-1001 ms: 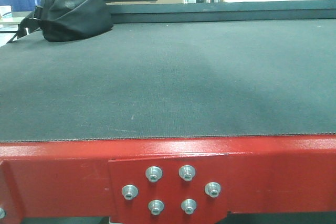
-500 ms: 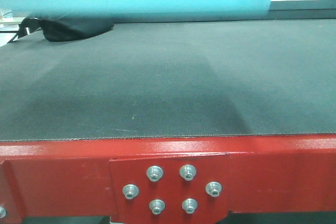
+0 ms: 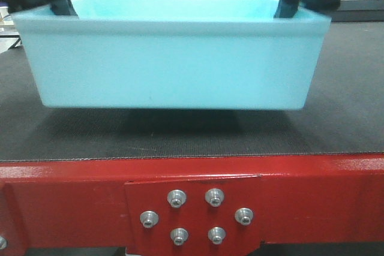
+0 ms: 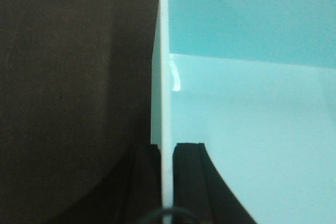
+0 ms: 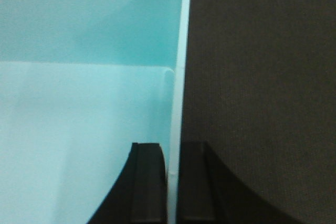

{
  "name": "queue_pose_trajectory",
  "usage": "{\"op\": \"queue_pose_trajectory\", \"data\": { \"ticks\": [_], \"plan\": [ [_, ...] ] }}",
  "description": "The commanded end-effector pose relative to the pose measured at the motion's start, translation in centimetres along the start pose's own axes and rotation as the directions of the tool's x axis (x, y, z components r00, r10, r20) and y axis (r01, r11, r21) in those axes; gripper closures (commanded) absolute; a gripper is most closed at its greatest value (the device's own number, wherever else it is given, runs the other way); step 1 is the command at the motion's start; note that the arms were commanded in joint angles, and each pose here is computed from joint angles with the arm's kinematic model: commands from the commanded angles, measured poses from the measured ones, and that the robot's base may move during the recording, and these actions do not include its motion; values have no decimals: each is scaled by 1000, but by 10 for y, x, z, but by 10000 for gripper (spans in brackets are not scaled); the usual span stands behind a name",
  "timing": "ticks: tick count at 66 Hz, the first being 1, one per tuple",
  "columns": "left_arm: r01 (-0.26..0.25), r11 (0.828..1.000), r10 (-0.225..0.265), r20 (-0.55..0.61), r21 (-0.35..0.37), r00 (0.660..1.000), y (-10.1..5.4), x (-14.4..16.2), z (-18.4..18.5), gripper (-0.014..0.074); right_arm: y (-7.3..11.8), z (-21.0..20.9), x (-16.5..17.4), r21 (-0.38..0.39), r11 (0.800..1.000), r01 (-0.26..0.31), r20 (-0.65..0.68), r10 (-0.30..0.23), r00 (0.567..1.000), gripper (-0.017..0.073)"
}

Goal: Fetch blue bin and place on conveyor start
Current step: 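Lower the held bin with both grippers onto the conveyor belt, then open both grippers and lift them off the bin walls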

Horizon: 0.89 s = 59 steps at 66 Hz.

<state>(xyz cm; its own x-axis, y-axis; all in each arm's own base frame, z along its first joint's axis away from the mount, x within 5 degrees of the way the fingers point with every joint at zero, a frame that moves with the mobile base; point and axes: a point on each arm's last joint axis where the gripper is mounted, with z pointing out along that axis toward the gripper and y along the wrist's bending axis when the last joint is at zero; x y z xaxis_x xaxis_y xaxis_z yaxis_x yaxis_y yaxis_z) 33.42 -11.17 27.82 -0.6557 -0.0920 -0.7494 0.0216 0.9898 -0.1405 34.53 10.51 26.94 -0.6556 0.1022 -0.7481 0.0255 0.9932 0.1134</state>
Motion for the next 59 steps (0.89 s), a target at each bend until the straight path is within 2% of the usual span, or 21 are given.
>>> {"op": "queue_pose_trajectory", "data": {
  "ticks": [1,13,30,35,44,47,53,59],
  "plan": [
    [3,999,-5,40,50,999,-7,-3,6,704,7,7,-2,-60,998,21,46,-19,999,713],
    [4,999,-6,26,49,1000,-7,0,12,704,11,15,-1,-95,995,27,61,-21,998,713],
    [0,999,-2,33,54,999,-8,0,12,690,9,17,-2,-90,996,24,63,-18,998,713],
    [0,999,-2,33,54,999,-8,0,12,608,6,19,-4,-79,997,17,62,-13,998,638],
    [0,999,-2,33,54,999,-8,0,12,337,6,18,-9,-67,998,14,63,-10,998,300],
    [1,999,-3,32,52,999,-8,-1,12,258,5,17,-11,-49,999,11,54,-9,998,225],
    [4,1000,-4,11,22,1000,-6,-2,10,147,2,14,-15,3,1000,2,27,-2,1000,186],
    [10,1000,-10,3,-7,1000,-5,-10,6,139,0,9,-20,38,999,-5,16,5,1000,189]
  ]
}}
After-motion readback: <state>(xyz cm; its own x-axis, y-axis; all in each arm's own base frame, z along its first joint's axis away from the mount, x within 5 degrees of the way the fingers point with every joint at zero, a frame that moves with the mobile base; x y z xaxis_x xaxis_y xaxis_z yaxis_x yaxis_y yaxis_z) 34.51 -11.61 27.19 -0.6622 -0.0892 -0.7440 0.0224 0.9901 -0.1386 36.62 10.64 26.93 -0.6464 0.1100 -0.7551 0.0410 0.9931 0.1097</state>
